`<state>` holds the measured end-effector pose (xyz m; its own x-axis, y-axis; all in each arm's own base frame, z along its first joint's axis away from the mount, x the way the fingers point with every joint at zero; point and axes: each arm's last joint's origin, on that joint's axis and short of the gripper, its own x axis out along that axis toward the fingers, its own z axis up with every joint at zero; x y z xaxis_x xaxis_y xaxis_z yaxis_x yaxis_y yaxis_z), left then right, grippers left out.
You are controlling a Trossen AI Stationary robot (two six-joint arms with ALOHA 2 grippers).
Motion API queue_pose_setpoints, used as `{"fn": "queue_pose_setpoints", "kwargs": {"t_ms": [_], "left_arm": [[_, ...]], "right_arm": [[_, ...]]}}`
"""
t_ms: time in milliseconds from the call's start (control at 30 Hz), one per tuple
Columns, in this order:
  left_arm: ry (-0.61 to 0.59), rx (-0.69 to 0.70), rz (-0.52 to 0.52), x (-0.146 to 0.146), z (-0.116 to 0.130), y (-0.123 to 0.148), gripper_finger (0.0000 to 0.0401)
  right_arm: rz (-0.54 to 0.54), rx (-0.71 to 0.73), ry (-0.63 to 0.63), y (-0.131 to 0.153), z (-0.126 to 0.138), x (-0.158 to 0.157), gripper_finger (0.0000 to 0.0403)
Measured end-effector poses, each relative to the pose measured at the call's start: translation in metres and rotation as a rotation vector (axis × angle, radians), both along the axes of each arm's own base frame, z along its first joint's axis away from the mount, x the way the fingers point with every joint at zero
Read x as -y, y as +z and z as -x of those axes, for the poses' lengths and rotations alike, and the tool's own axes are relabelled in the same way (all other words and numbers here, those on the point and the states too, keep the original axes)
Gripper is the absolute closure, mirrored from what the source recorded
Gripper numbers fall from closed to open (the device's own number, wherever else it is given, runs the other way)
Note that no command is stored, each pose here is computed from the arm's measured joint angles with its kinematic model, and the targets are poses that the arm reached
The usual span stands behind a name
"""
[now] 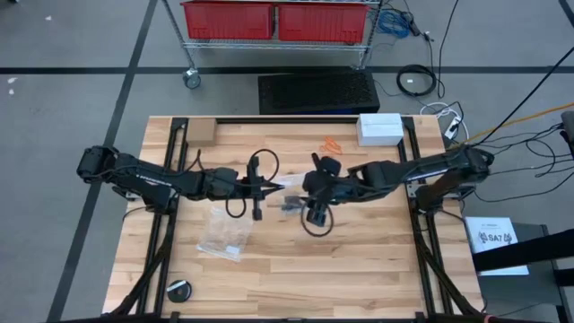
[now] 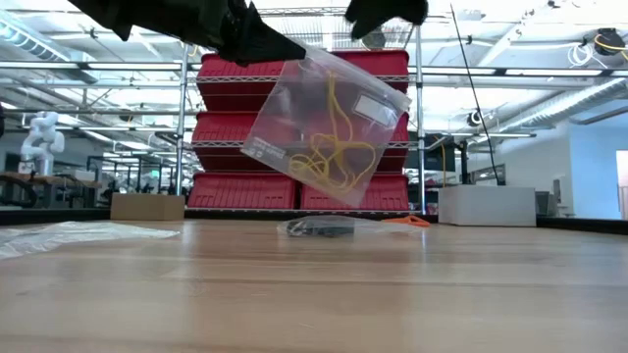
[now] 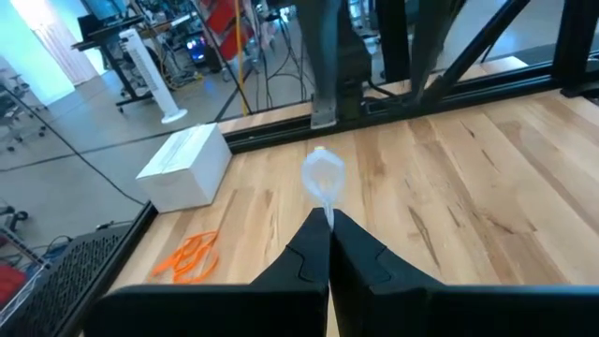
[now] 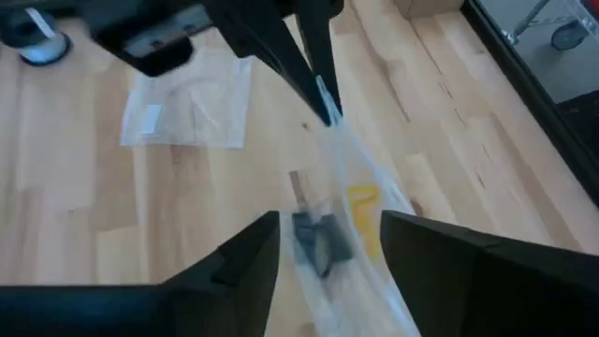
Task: Sort rubber bands
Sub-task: Put the yellow rubber band into the open transparent zip bag
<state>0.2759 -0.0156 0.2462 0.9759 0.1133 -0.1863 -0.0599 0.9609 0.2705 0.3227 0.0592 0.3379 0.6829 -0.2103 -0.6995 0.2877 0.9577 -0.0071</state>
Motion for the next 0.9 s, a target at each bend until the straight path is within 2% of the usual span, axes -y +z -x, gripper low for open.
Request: {"fn": "queue_pose_setpoints", "kwargs": {"t_ms": [133,267,400,467,600,767,900], "left_arm": [[0.000,-0.006,0.001,0.000,0.000,-0.001,0.0401],[0.013,-0.024,-0.003,0.000,0.000,-0.002,0.0401],[0.071,-0.035,-0.019,-0.001,0.001,-0.003,0.0401],[0.088,-0.055,-0.027,0.001,0.002,-0.005,0.0401],[0.108,-0.057,-0.036,0.005,0.002,-0.005,0.0401],[0.096,-0.112,-0.011,0.012,-0.001,-0.017,0.0401],[0.087,-0.184,0.020,0.015,-0.010,-0.037,0.0401]], "right_arm": [[-0.035,-0.027,-0.008,0.007,0.019,-0.011,0.0222],[-0.079,-0.164,-0.071,-0.004,0.037,-0.024,0.0243],[-0.106,-0.244,-0.116,-0.031,0.050,-0.042,0.0292],[-0.082,-0.268,-0.148,-0.049,0.057,-0.050,0.0328],[-0.100,-0.243,-0.260,-0.092,0.065,-0.056,0.0393],[-0.204,-0.112,-0.309,-0.134,0.064,-0.054,0.0396],[-0.269,0.013,-0.320,-0.150,0.059,-0.050,0.0400]]}}
